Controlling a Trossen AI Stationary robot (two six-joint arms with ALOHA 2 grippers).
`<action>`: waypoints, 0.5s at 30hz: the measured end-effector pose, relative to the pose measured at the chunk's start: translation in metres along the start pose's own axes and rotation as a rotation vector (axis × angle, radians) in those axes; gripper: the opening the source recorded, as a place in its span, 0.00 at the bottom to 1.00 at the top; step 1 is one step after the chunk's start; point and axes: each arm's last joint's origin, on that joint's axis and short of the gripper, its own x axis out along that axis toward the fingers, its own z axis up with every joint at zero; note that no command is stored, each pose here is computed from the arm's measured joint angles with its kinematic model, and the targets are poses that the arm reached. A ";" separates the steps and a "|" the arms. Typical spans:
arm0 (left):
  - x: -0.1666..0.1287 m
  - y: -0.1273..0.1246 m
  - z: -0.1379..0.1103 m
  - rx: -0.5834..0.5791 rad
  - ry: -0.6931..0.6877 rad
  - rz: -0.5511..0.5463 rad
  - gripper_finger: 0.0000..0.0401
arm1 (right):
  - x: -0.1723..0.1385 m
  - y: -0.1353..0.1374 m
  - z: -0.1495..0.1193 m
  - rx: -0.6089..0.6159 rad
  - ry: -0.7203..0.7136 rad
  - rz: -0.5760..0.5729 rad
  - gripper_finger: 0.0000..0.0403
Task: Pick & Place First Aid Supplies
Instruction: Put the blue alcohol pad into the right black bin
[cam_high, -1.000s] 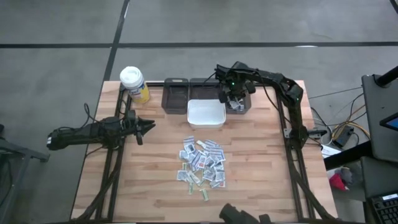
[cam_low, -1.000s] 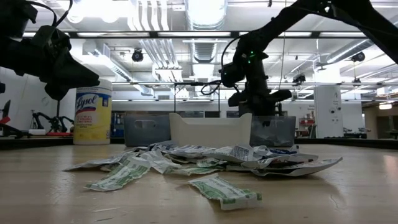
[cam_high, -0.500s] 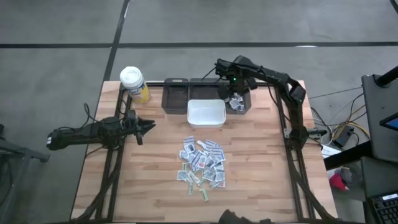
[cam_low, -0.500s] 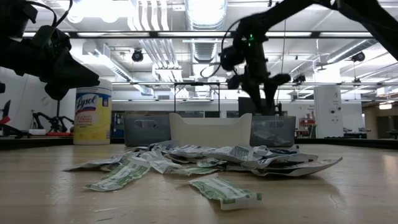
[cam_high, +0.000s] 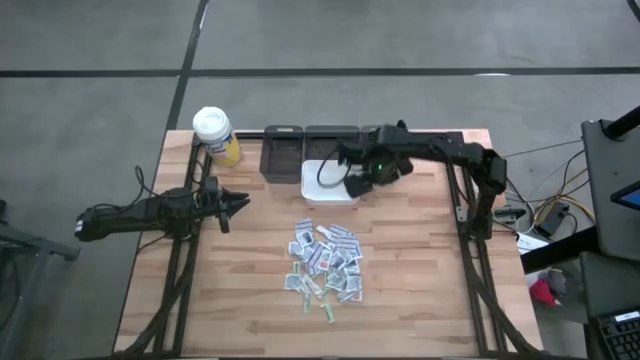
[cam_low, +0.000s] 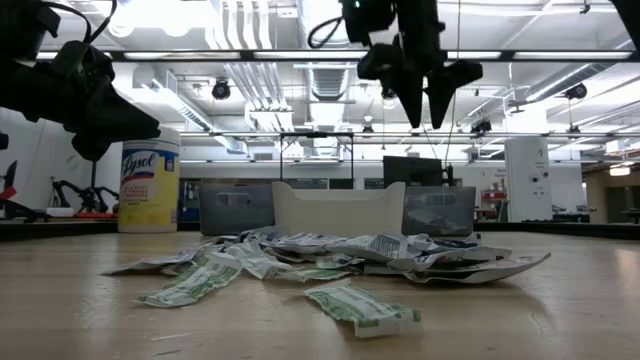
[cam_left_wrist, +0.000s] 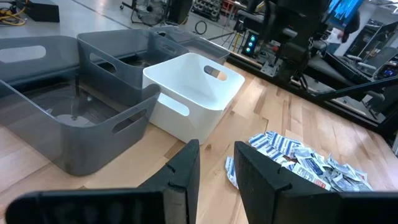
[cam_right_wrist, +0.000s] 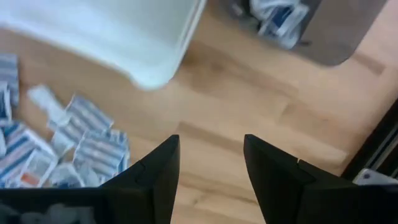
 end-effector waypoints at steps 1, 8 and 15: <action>0.000 0.000 0.000 0.000 0.000 0.000 0.24 | 0.000 0.006 -0.008 -0.014 -0.001 0.000 0.43; 0.000 0.000 0.000 0.000 0.000 0.000 0.24 | 0.005 0.042 -0.064 -0.130 -0.018 0.023 0.39; 0.000 0.000 0.000 0.000 0.000 0.000 0.24 | 0.012 0.061 -0.109 -0.169 -0.023 0.045 0.34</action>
